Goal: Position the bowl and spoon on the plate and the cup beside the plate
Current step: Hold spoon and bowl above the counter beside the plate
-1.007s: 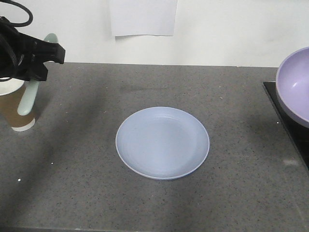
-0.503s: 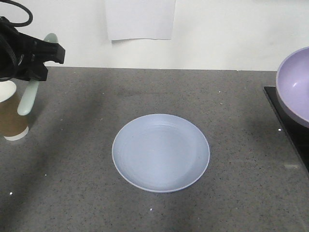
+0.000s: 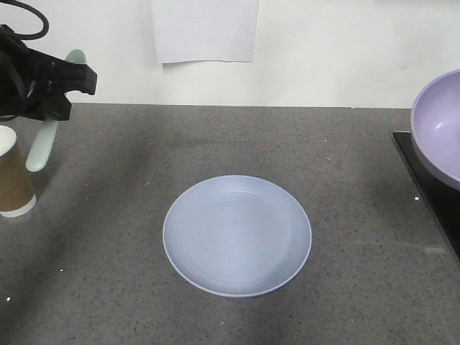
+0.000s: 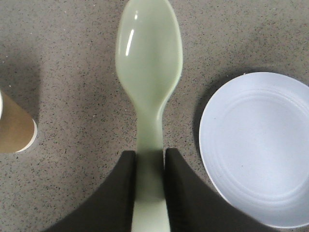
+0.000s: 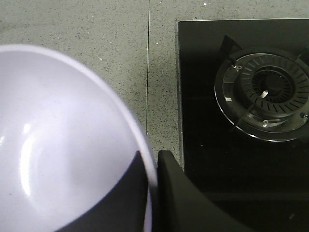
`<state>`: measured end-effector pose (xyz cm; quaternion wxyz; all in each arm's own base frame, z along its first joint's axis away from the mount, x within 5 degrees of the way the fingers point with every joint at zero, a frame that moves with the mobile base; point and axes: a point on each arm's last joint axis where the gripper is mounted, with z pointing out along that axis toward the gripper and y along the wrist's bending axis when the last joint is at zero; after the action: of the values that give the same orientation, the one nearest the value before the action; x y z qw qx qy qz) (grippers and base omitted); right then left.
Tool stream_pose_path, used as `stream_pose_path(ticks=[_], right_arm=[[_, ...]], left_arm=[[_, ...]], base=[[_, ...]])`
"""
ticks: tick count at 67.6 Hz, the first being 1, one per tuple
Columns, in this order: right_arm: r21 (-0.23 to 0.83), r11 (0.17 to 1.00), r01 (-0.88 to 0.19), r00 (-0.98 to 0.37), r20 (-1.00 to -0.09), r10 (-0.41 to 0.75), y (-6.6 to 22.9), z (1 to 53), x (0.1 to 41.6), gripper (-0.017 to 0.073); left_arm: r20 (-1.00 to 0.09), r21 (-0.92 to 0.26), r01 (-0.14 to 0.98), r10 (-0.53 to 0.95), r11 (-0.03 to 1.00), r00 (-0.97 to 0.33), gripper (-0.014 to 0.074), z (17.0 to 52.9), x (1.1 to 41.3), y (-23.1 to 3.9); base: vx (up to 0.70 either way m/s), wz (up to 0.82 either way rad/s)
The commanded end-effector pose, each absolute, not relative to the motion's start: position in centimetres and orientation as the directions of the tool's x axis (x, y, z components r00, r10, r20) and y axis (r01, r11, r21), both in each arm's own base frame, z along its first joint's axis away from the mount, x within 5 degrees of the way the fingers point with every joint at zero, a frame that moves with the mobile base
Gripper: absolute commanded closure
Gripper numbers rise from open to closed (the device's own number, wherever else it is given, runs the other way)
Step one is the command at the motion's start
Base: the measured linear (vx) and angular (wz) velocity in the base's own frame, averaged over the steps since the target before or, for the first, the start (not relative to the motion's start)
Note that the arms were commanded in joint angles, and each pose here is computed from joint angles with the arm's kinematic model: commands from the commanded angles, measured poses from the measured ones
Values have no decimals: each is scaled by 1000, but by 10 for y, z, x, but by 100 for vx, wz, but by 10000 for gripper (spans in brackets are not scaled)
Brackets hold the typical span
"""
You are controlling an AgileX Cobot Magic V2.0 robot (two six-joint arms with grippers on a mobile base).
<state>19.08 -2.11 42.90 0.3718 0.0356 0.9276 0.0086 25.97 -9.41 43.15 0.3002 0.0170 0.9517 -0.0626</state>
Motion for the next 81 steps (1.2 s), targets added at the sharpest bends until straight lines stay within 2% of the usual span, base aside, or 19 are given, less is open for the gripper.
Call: stream_pose_path(ticks=[1, 81], right_arm=[[32, 997, 65, -651, -756, 67, -22, 443, 189, 566], [32, 997, 65, -651, -756, 67, -22, 443, 189, 566]], left_arm=[[-638, -130, 87, -16, 988, -770, 594, 450, 249, -91], [-638, -130, 87, -16, 988, -770, 594, 450, 249, -91]], base=[[2, -1], [0, 0]])
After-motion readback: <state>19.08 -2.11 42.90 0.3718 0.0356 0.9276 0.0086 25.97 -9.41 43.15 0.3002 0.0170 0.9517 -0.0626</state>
